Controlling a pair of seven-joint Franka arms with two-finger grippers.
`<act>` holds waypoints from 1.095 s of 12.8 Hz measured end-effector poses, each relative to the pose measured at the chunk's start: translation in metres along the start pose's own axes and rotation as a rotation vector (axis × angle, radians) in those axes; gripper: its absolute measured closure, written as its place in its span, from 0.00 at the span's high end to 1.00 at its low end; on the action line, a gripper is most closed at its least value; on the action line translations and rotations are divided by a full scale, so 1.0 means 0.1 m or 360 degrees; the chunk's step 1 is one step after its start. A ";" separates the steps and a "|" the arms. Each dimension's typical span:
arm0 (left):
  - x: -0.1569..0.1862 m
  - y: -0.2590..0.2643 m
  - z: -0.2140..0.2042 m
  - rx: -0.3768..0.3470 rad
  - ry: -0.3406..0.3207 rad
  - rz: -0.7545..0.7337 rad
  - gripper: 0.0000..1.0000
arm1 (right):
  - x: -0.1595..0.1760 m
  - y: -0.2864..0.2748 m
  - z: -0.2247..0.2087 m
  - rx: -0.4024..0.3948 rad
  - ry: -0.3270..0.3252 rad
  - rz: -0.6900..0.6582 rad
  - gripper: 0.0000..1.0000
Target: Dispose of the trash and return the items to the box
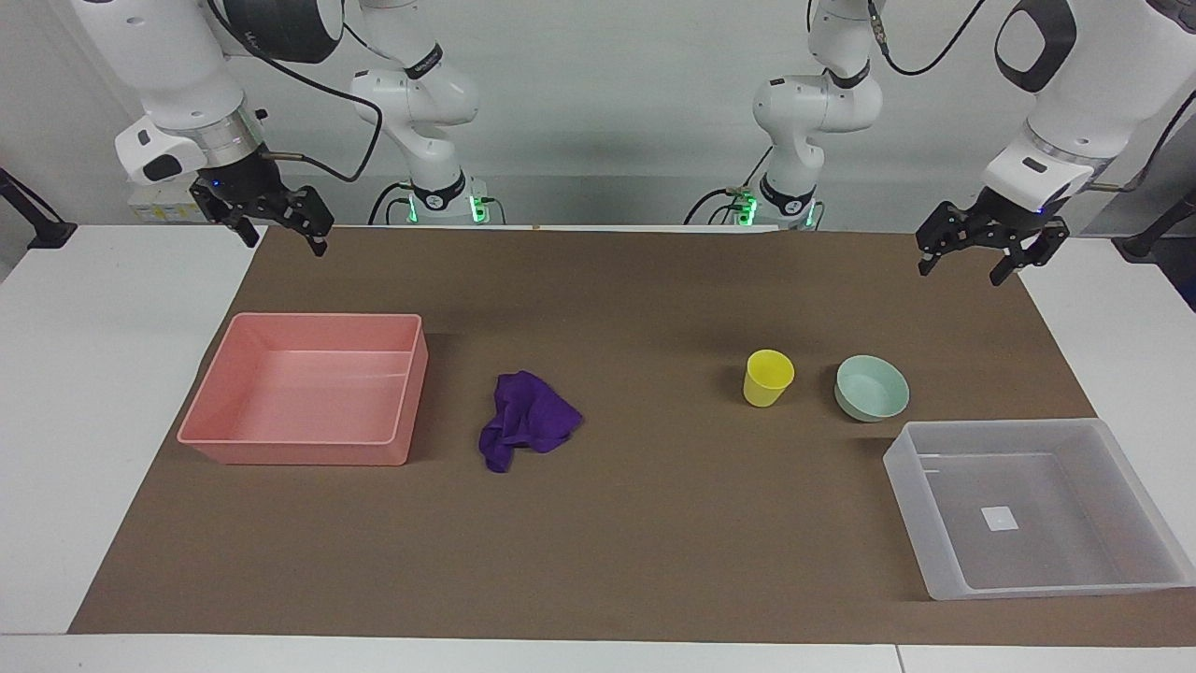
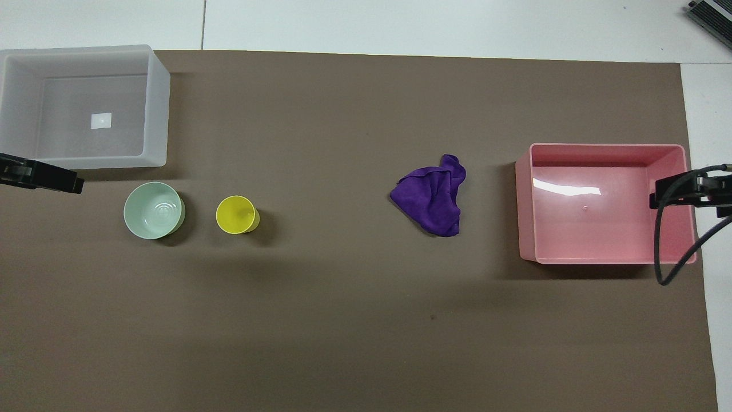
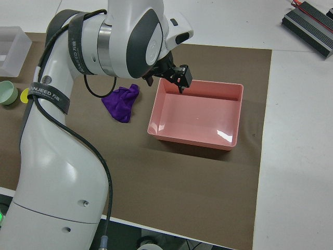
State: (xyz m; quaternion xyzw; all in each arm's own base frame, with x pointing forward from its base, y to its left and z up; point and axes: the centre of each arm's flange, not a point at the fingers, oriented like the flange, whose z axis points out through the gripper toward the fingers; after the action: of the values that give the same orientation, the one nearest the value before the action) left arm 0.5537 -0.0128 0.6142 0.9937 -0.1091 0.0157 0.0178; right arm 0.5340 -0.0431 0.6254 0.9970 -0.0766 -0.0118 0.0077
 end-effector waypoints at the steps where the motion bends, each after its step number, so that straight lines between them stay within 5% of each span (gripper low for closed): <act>1: 0.00 0.00 0.00 0.0000 0.0000 0.0000 1.00 | -0.01 0.00 -0.04 0.0003 0.0013 -0.0001 1.00; 10: 0.00 0.02 -0.02 0.0002 0.0011 -0.0004 1.00 | 0.00 -0.03 -0.02 0.0010 0.0037 -0.0009 1.00; 14: 0.02 0.01 -0.01 0.0007 0.0036 -0.0004 1.00 | 0.13 -0.50 0.20 0.0016 0.0101 -0.0103 1.00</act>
State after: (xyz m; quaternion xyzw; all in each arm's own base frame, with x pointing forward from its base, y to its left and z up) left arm 0.5554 -0.0143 0.6154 0.9937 -0.1075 0.0272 0.0168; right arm 0.5542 0.0040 0.6041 0.9988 -0.0440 0.0199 0.0047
